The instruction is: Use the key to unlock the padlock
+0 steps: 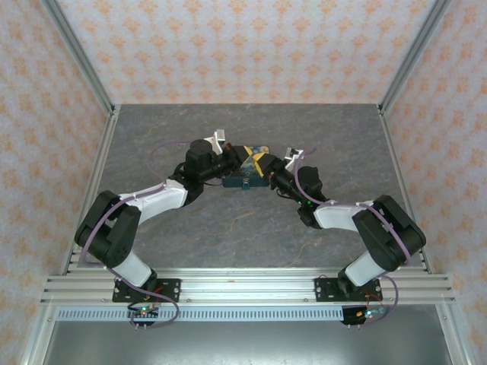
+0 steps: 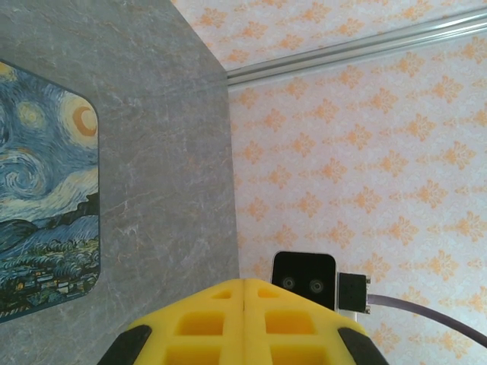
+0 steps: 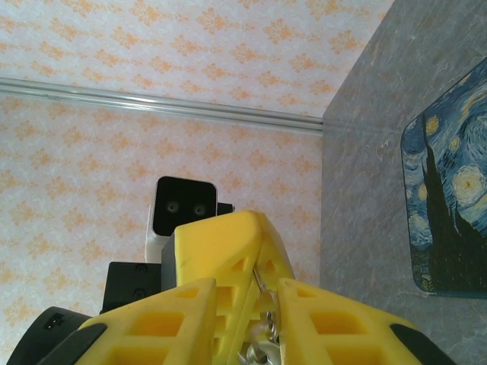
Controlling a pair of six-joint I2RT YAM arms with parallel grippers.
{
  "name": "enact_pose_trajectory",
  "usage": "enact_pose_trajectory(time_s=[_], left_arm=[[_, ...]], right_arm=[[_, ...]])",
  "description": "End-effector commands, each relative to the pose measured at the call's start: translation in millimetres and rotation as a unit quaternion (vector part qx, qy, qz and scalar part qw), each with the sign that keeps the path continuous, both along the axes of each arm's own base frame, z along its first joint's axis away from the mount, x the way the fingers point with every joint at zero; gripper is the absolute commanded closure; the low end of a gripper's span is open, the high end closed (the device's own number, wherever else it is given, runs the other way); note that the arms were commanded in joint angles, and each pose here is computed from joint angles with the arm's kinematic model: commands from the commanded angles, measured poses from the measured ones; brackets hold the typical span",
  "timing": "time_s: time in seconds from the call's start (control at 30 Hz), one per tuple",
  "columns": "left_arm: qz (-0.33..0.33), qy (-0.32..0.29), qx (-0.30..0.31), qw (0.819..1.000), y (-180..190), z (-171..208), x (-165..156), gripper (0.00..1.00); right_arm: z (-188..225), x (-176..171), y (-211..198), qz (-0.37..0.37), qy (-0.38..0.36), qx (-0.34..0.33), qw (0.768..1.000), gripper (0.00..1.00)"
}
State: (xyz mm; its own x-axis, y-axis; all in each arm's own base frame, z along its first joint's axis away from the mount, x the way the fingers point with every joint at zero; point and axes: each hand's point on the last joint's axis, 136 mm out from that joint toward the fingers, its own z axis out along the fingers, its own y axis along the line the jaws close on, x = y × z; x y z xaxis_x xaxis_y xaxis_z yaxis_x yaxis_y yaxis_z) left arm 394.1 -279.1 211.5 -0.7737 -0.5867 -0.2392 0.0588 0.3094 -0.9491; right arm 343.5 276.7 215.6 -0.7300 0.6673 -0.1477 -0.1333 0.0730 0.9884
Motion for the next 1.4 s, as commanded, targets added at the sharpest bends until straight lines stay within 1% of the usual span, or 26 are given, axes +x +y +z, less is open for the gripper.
enact_pose_trajectory(time_s=[0.0, 0.3, 0.37, 0.47, 0.57, 0.63, 0.67, 0.87, 0.9, 0.93, 0.97, 1.03, 1.1, 1.23, 1.37], left_arm=[[0.011, -0.011, -0.008, 1.0, -0.5, 8.3, 1.5, 1.0], [0.013, -0.009, -0.008, 1.0, -0.6, 7.1, 2.1, 1.0], [0.013, -0.009, -0.008, 1.0, -0.5, 6.4, 1.8, 1.0], [0.012, -0.009, -0.008, 1.0, -0.8, 6.3, 0.8, 1.0], [0.013, -0.007, -0.007, 1.0, -0.5, 4.3, 0.0, 1.0], [0.013, -0.007, -0.008, 1.0, -0.2, 4.9, -0.8, 1.0], [0.013, -0.007, -0.007, 1.0, -0.1, 4.5, -1.1, 1.0], [0.012, -0.007, -0.008, 1.0, 0.5, 3.8, -2.8, 1.0], [0.013, -0.006, -0.008, 1.0, 0.7, 3.2, -2.9, 1.0], [0.013, -0.007, -0.009, 1.0, 0.6, 3.3, -3.1, 1.0], [0.012, -0.007, -0.01, 1.0, -0.2, 3.8, -3.7, 1.0], [0.012, -0.007, -0.01, 1.0, -0.6, 3.7, -3.9, 1.0], [0.012, -0.006, -0.01, 1.0, -0.7, 3.1, -4.3, 1.0], [0.013, -0.008, -0.011, 1.0, -0.9, 4.0, -3.9, 1.0], [0.016, -0.007, -0.01, 1.0, -0.3, 3.2, -3.5, 1.0]], right_arm=[[15.0, 0.7, 6.1, 0.014, -0.026, 0.01, 1.0, 0.73], [8.6, 1.6, 10.1, 0.014, -0.019, 0.01, 1.0, 0.78], [8.2, 1.8, 9.0, 0.011, -0.018, 0.009, 1.0, 0.8], [8.2, 2.7, 7.6, 0.006, -0.018, 0.009, 1.0, 0.85], [7.8, 3.8, 6.7, 0.001, -0.018, 0.009, 1.0, 0.92], [6.7, 5.4, 5.0, -0.003, -0.017, 0.008, 1.0, 0.99], [7.4, 5.9, 4.5, -0.005, -0.017, 0.009, 1.0, 1.0], [9.1, 7.1, 3.2, -0.008, -0.019, 0.01, 1.0, 1.0], [10.2, 7.5, 3.2, -0.008, -0.019, 0.011, 1.0, 0.99], [10.6, 8.0, 3.3, -0.008, -0.019, 0.012, 1.0, 0.92], [11.5, 8.3, 4.0, -0.007, -0.02, 0.012, 1.0, 0.83], [13.1, 9.4, 5.5, -0.006, -0.021, 0.013, 1.0, 0.79], [14.4, 10.9, 6.8, -0.004, -0.021, 0.014, 1.0, 0.78], [15.9, 12.2, 9.2, -0.001, -0.021, 0.016, 1.0, 0.84], [12.8, 11.0, 9.1, 0.001, -0.018, 0.015, 1.0, 0.86]])
